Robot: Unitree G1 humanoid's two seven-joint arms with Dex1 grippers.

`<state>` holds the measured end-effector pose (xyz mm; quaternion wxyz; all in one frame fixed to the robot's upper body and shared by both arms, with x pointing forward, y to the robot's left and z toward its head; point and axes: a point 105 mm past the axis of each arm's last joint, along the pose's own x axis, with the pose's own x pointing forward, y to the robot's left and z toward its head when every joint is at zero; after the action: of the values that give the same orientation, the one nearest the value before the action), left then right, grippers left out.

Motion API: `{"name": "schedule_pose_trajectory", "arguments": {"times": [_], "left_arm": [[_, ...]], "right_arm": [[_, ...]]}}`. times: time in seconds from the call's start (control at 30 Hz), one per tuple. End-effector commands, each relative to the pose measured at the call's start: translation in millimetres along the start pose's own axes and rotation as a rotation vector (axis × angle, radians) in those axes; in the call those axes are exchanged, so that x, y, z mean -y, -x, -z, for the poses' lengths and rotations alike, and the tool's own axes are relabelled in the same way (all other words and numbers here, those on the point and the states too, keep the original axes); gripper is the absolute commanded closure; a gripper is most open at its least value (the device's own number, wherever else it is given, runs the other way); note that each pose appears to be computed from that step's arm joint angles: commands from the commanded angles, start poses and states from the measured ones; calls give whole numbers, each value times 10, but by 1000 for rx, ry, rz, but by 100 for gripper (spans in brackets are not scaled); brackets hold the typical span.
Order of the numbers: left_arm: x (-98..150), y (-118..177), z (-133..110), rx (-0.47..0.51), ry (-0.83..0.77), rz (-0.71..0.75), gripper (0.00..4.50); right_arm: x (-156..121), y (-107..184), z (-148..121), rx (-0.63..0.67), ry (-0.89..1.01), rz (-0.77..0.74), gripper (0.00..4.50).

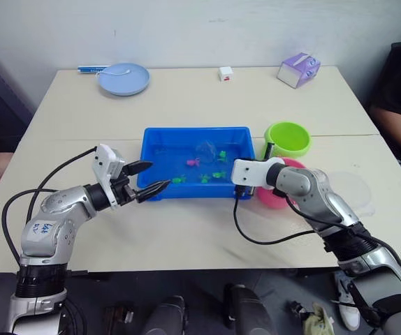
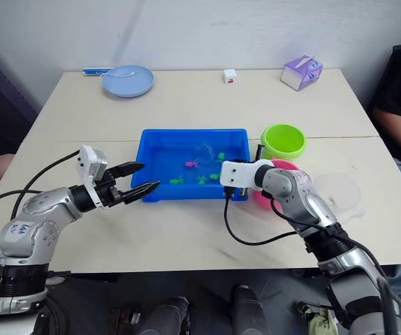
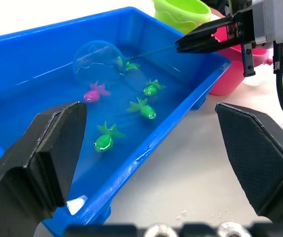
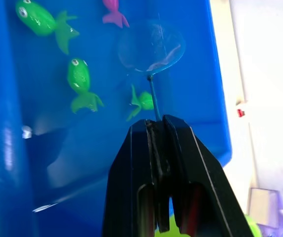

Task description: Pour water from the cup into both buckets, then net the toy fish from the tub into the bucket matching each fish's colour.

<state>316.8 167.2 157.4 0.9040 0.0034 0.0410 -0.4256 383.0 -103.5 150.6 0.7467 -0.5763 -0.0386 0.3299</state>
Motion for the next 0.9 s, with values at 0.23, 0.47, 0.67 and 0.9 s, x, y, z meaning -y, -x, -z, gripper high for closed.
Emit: {"name": "schedule_pose_trajectory", "arguments": {"times": [0.23,0.47,0.67,0.9], "left_arm": [[-1,34,-95,29,-33,-6,0],[-14,-1,-102,33,-30,0,0],[-92,5,-79,27,-26,-7,0],[-213,171,-49,-15,-36,-26,0]], "right_arm": [[-133,44,-305,147,-266,-84,371],[-88,119,-377,191,-643,-73,371],[-60,211,-402,203,-830,-98,371],[121,194,-506,190,-642,-58,371]]}}
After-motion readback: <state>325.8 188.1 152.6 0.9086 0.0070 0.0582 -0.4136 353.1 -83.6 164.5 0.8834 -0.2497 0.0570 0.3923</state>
